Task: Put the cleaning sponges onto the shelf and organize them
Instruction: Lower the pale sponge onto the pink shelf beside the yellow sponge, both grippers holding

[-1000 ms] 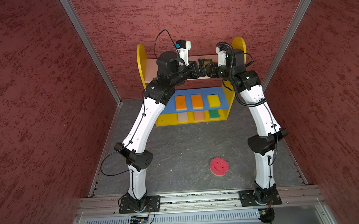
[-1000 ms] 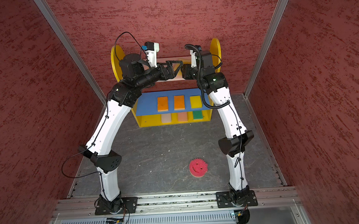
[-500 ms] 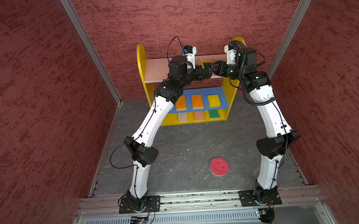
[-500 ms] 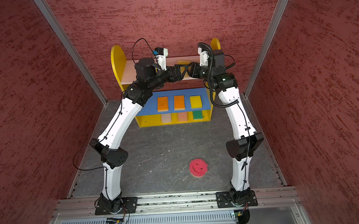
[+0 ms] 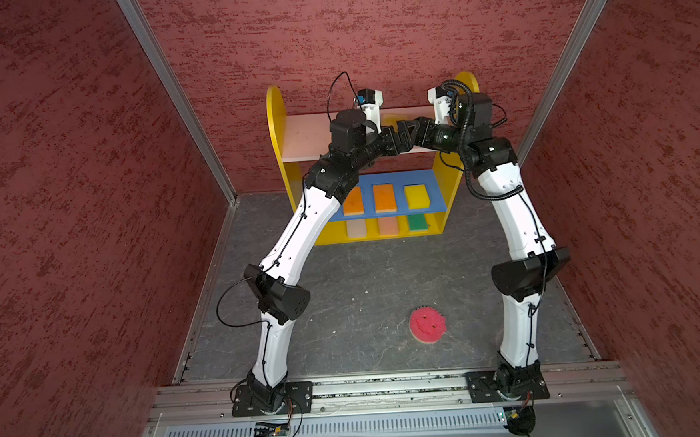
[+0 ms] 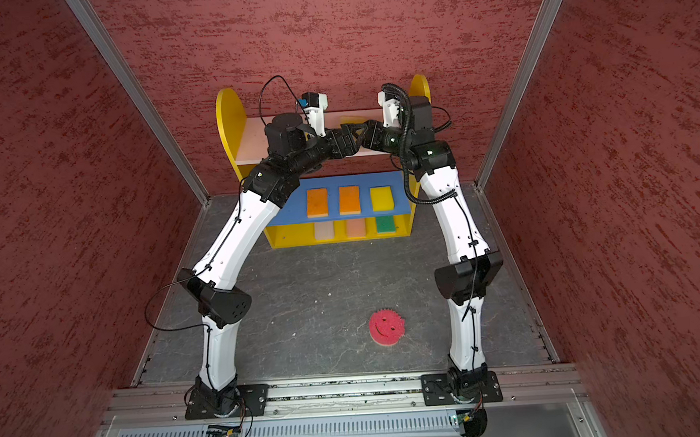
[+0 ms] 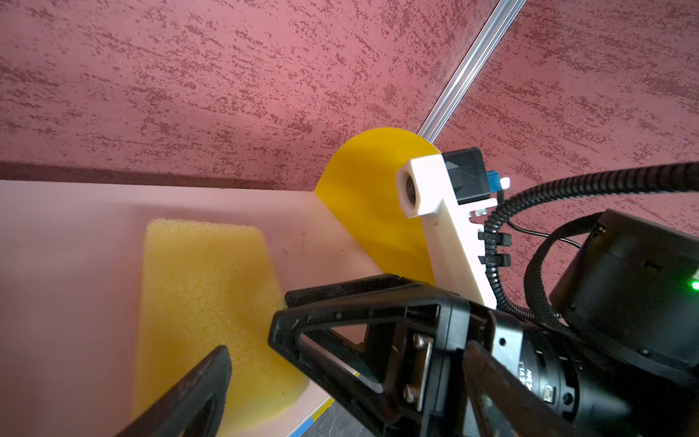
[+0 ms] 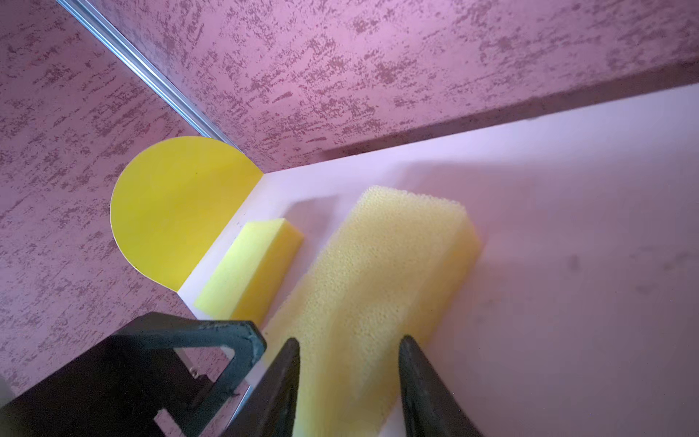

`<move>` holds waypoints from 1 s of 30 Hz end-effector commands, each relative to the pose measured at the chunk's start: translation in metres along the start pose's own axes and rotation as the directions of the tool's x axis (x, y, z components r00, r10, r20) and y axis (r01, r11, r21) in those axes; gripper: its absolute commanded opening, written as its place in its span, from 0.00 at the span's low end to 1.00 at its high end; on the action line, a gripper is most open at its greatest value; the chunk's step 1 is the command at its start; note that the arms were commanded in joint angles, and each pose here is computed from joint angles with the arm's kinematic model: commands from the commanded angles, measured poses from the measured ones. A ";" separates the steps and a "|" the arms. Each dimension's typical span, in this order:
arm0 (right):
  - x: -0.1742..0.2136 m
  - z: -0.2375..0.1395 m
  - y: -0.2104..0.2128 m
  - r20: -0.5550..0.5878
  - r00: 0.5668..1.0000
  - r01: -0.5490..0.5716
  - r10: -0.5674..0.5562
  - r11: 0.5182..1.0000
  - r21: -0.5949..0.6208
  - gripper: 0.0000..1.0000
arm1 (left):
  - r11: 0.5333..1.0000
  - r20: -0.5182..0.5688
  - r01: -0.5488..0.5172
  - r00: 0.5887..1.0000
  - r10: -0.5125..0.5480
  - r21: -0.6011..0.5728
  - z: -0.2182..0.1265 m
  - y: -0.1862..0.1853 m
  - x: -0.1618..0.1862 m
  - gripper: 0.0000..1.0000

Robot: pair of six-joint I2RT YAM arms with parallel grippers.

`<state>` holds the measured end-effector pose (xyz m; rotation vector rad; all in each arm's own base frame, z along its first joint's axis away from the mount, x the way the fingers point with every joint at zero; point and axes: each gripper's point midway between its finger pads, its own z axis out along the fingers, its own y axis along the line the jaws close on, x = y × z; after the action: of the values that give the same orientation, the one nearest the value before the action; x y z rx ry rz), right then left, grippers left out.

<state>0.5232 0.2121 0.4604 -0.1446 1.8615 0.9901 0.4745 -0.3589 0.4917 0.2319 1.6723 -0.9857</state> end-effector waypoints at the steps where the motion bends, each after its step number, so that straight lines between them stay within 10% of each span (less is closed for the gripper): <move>1: 0.001 0.005 -0.001 -0.012 1.000 -0.024 0.024 0.999 -0.028 0.45 | 1.000 0.003 0.006 1.000 -0.006 0.028 -0.009 -0.010 -0.006 0.95; 30: 0.009 0.004 -0.003 0.013 0.995 0.096 -0.100 0.979 0.179 0.52 | 0.989 0.048 -0.036 0.998 0.043 -0.144 -0.010 0.012 -0.012 0.94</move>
<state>0.5296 0.2184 0.4574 -0.1316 1.8497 0.8315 0.4749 -0.3366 0.5062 0.1401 1.6565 -0.8698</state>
